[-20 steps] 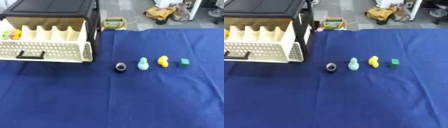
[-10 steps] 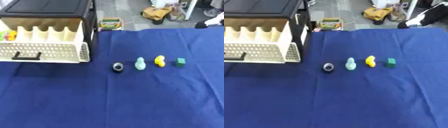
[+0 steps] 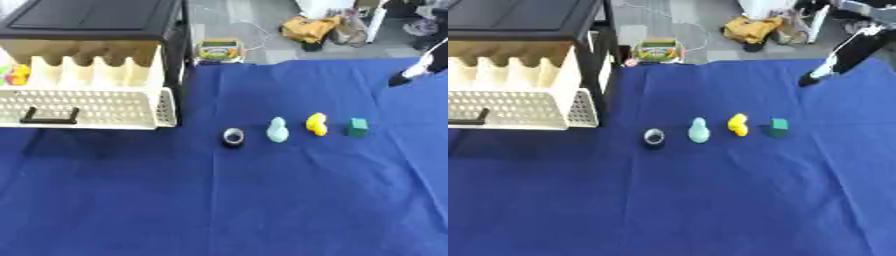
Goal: Pick up objects from table and place into drawer.
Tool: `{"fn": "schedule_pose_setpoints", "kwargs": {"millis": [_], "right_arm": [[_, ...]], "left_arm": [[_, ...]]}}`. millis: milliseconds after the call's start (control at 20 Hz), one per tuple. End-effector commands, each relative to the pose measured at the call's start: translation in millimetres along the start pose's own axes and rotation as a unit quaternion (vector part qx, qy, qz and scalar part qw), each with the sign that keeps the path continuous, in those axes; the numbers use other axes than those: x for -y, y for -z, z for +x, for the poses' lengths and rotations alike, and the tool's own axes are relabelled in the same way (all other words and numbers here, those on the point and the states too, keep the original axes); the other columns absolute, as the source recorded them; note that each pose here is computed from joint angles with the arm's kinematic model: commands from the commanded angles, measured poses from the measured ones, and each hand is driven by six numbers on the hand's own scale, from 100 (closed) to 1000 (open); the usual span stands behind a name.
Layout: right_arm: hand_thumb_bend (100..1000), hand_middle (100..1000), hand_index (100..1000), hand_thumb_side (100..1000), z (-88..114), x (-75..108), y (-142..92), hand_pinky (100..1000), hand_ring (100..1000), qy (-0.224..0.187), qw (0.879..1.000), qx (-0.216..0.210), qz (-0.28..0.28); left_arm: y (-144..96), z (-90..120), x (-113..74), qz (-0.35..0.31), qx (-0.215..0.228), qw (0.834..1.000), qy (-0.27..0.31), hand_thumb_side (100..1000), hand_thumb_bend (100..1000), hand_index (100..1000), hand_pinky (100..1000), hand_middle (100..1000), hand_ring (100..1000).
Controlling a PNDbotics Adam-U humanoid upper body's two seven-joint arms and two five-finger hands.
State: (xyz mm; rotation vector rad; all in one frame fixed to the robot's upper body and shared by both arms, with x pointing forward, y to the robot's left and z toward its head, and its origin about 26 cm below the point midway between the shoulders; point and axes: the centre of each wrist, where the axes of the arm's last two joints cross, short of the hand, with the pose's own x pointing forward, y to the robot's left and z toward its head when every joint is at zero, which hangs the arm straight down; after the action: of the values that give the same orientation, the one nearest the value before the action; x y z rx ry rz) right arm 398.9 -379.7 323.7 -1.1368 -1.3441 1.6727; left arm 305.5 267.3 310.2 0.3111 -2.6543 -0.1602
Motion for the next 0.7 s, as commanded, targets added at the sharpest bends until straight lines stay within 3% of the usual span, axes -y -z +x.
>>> {"fn": "schedule_pose_setpoints", "kwargs": {"millis": [50,200,700], "right_arm": [[733,696,914,322,-3.9,8.2,-2.0,830,831,-0.004,1.000,0.000,0.007],[715,635,910,305,-2.6,3.1,2.4,813,808,0.003,1.000,0.003,0.018],[617,724,956,231,4.1,-15.6,20.6,826,852,-0.006,0.996,-0.004,0.085]], "left_arm": [[1.9,4.2,-0.8,-0.007,0.004,1.000,-0.002,1000,205,814,166,133,100],[0.6,3.3,-0.4,-0.006,-0.002,1.000,-0.006,1000,203,811,165,133,100],[-3.7,0.4,1.4,-0.005,-0.019,1.000,-0.016,1000,190,796,162,129,100]]}}
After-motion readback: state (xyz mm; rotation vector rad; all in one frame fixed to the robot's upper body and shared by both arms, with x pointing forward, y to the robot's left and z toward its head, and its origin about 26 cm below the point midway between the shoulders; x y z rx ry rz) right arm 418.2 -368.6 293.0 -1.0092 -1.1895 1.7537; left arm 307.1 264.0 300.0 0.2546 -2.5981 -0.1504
